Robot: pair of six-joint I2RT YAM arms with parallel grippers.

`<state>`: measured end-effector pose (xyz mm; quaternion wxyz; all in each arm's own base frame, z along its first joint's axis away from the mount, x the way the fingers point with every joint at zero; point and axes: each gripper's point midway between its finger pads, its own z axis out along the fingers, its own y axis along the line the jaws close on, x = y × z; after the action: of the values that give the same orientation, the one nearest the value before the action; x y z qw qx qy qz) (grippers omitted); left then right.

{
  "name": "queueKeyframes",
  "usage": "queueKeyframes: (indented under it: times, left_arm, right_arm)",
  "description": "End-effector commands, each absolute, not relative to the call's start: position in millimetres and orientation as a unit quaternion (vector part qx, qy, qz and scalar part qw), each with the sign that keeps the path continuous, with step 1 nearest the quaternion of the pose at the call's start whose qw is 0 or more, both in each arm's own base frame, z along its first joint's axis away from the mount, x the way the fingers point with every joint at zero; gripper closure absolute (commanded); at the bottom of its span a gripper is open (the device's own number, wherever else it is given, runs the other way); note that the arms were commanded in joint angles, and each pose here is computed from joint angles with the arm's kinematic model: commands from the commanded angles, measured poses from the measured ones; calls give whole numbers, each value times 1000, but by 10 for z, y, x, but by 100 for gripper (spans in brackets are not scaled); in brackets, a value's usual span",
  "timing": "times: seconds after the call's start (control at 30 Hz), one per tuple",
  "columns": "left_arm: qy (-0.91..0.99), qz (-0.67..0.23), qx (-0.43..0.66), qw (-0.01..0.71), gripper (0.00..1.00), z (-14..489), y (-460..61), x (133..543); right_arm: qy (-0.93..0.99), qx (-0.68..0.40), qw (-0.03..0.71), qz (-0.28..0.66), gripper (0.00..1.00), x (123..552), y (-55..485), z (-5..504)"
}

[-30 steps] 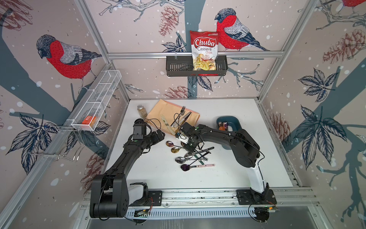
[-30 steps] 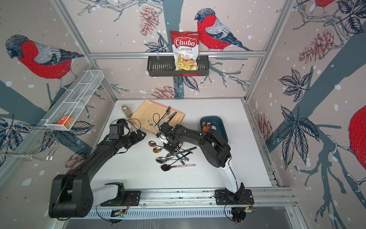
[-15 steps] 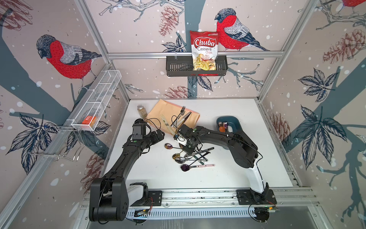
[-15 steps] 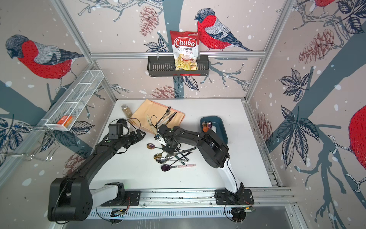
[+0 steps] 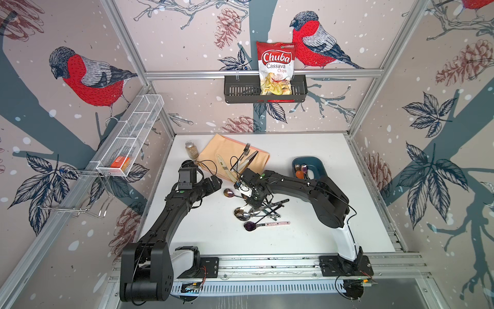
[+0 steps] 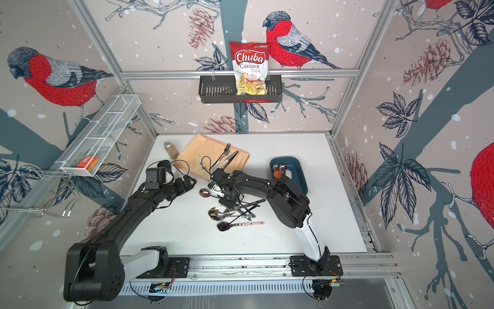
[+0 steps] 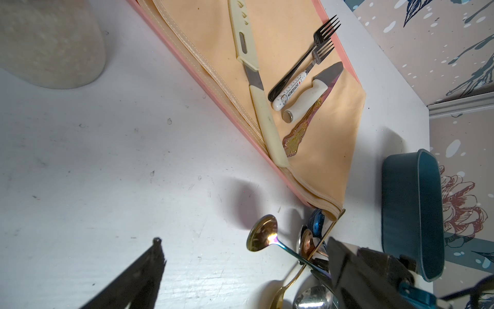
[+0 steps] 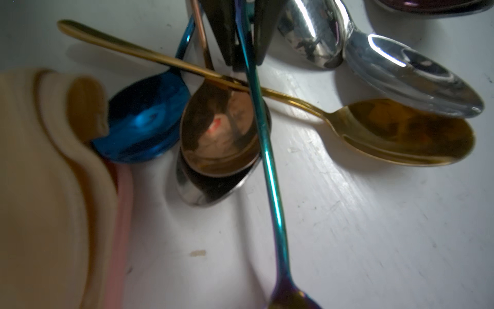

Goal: Put the spoon into the storage box
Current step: Pick up the spoon from the center of the board.

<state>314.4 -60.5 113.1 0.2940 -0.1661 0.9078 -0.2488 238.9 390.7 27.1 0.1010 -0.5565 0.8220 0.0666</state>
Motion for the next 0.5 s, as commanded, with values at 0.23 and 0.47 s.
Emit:
queueKeyframes:
  times: [0.23,0.47]
  left_arm:
    - [906,-248,-164,302,4,1162,-594,3153]
    - [905,-250,-163,304,4,1172,-599,3149]
  right_arm:
    - [823,-556,103,60,88,2377,3886,344]
    - [823,-554,112,57,90,2404,3889,390]
